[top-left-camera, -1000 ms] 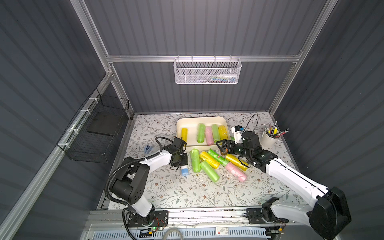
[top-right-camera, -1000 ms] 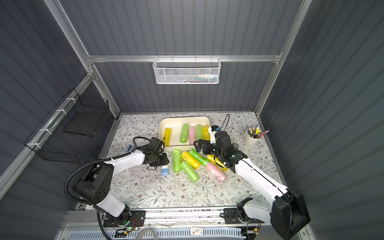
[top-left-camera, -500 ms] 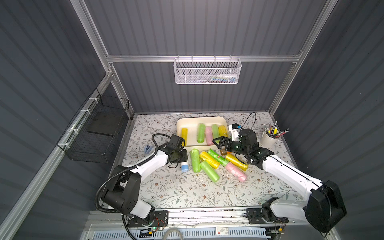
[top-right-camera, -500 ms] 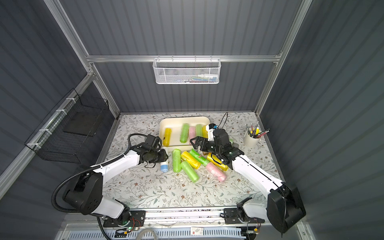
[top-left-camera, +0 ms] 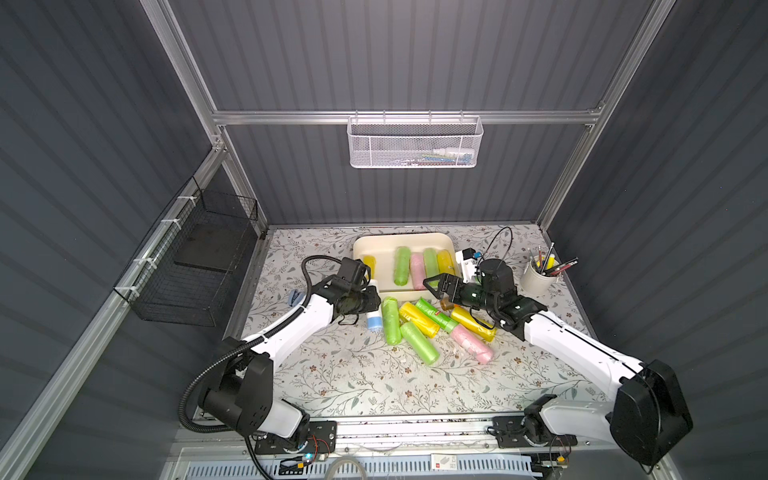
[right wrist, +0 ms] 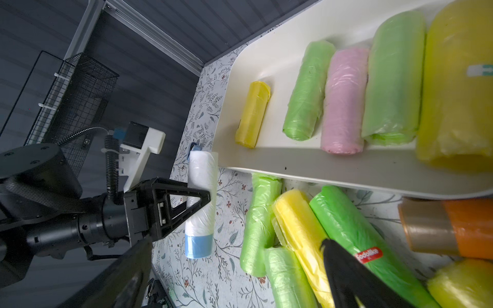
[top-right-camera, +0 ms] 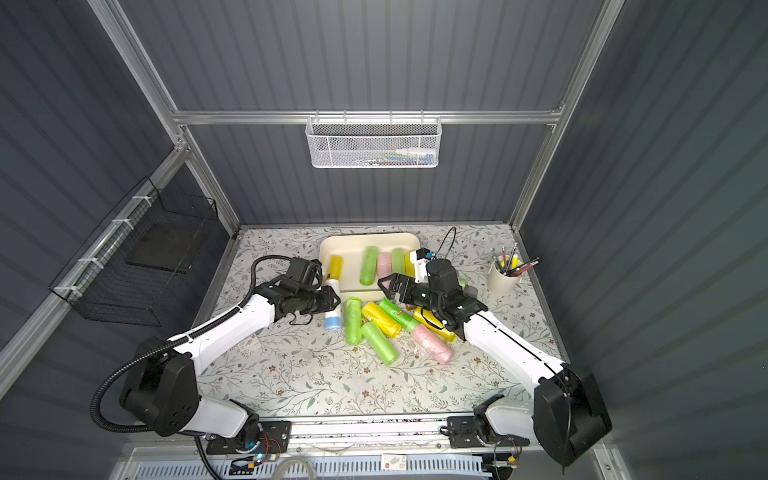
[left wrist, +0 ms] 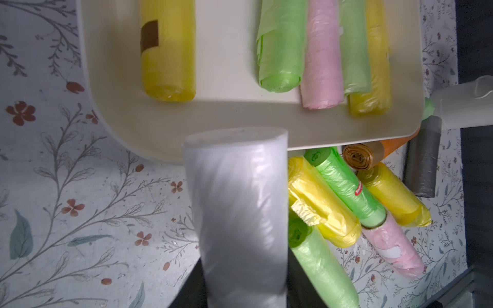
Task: Put the roll of trash bags into the storage box
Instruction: Pick up the roll of trash bags from the center of the board.
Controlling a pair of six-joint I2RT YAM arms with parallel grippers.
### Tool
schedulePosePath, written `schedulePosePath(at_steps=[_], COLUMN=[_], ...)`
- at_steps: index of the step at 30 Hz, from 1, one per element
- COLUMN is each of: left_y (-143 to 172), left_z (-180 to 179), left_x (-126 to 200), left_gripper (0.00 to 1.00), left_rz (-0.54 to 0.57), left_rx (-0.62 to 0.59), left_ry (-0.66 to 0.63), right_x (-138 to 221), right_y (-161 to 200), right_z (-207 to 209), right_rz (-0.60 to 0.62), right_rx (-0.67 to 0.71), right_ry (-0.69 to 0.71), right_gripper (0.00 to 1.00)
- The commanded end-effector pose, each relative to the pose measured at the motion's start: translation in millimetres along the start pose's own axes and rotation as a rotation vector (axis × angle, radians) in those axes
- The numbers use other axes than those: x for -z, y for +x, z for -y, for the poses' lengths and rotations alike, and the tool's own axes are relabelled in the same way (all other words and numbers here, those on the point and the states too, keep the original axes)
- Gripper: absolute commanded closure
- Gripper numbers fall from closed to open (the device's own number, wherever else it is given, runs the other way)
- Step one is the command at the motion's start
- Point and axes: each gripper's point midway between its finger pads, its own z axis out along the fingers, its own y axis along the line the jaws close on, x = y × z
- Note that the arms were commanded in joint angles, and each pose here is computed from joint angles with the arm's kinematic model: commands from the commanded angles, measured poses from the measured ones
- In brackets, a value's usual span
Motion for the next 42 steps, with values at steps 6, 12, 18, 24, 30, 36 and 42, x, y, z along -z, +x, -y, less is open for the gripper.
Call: schedulePosePath(at_steps=[6, 12, 18, 24, 30, 36, 42], left_y=[-34.5, -47.3, -60.1, -70.5, -77.9, -78.2, -84.1], left_z=[25.3, 38.1, 45.6, 51.8, 53.9, 46.7, 41.7], left_x=[9.9, 3.1, 1.8, -1.6, -8.8, -26.5, -35.1], left_gripper=[0.63, 0.63, 0.63, 0.63, 0.63, 0.63, 0.62], left_rz=[0.07, 0.07, 0.084, 0.09, 0.097, 0.08, 0.089], left_rx=[-0.043, -0.041, -0.061, -0.066, -0.071, -0.078, -0.109], left_ry=[0.051, 0.088, 0.093, 0.1, 0.096, 0.062, 0.026], right_x=[14.7, 17.8, 22.9, 27.6, 27.8, 25.5, 28.1], right_y=[-4.6, -2.3, -1.8, -4.7, -4.2, -4.0, 0.5], right_z=[-4.4, -4.0, -5.7, -1.0, -2.1, -2.8, -12.9], right_rz=[0.043, 0.04, 0.049, 0.075, 0.071, 0.029, -0.01], right_rx=[0.033, 0.043, 0.05, 0.056, 0.056, 0.093, 0.1], right_ry=[-0.004, -0.001, -0.007, 0.023, 0.019, 0.038, -0.001], right_gripper=[0.01, 0.01, 0.01, 0.01, 0.01, 0.01, 0.01])
